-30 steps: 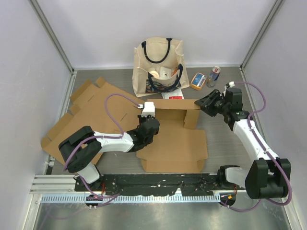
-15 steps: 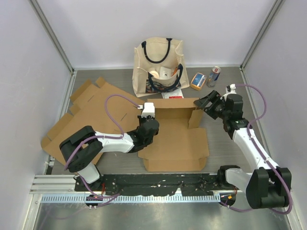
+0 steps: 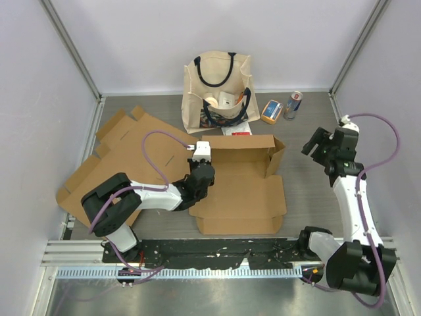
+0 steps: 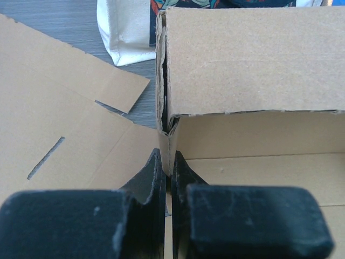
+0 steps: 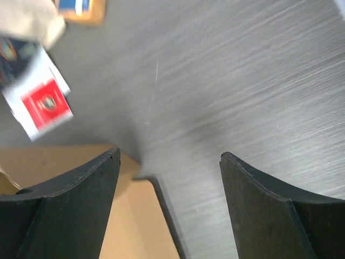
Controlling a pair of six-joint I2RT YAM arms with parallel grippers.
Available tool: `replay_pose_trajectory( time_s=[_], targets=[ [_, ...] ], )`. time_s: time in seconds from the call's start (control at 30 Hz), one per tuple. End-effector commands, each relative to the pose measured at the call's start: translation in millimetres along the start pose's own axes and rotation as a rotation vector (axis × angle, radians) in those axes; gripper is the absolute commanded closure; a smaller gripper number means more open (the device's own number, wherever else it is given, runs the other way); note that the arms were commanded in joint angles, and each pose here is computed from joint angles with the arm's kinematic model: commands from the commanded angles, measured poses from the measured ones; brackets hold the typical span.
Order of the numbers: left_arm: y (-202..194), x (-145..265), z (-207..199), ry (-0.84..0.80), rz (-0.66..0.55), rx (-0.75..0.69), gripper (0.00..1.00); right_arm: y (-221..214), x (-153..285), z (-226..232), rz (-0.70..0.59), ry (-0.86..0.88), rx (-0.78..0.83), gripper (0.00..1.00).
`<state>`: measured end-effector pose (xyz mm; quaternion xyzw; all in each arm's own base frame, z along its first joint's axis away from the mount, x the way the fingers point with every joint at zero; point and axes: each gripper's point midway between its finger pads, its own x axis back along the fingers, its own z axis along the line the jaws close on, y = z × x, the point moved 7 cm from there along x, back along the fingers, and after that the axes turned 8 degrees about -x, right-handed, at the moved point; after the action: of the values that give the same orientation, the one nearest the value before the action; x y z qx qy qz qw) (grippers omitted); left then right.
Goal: Fold the paper box
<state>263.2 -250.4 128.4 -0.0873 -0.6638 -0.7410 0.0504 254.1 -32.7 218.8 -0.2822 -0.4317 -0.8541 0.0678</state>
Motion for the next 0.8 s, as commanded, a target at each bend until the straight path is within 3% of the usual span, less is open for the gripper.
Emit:
replay_pose_trajectory(
  time_s=[0.0,0.1,0.27,0.4,0.7,0.77],
  targets=[
    [-12.8,0.1,3.7,-0.021,0.03,-0.024,1.0,-26.4,-1.0,-4.7,0.238,-0.056,0.439,0.2],
    [-13.9,0.4,2.4,-0.035,0.029,-0.017,1.0,-54.4,-3.5,13.4,0.327,0.08,0.651,0.16],
    [-11.5,1.7,6.2,-0.031,0.018,-0.014,1.0,-74.8,-7.7,21.0,0.315,0.243,0.768,0.15],
    [-12.0,1.5,7.3,-0.037,0.017,-0.01,1.0,-75.7,-16.2,31.7,0.185,0.328,0.781,0.16],
    [-14.4,0.3,5.1,-0.053,0.017,-0.009,1.0,-72.4,-23.3,55.6,-0.141,0.555,0.773,0.3],
    [-13.5,0.0,2.8,-0.061,0.012,-0.003,1.0,-79.8,-26.0,54.9,-0.161,0.598,0.776,0.35]
  ],
)
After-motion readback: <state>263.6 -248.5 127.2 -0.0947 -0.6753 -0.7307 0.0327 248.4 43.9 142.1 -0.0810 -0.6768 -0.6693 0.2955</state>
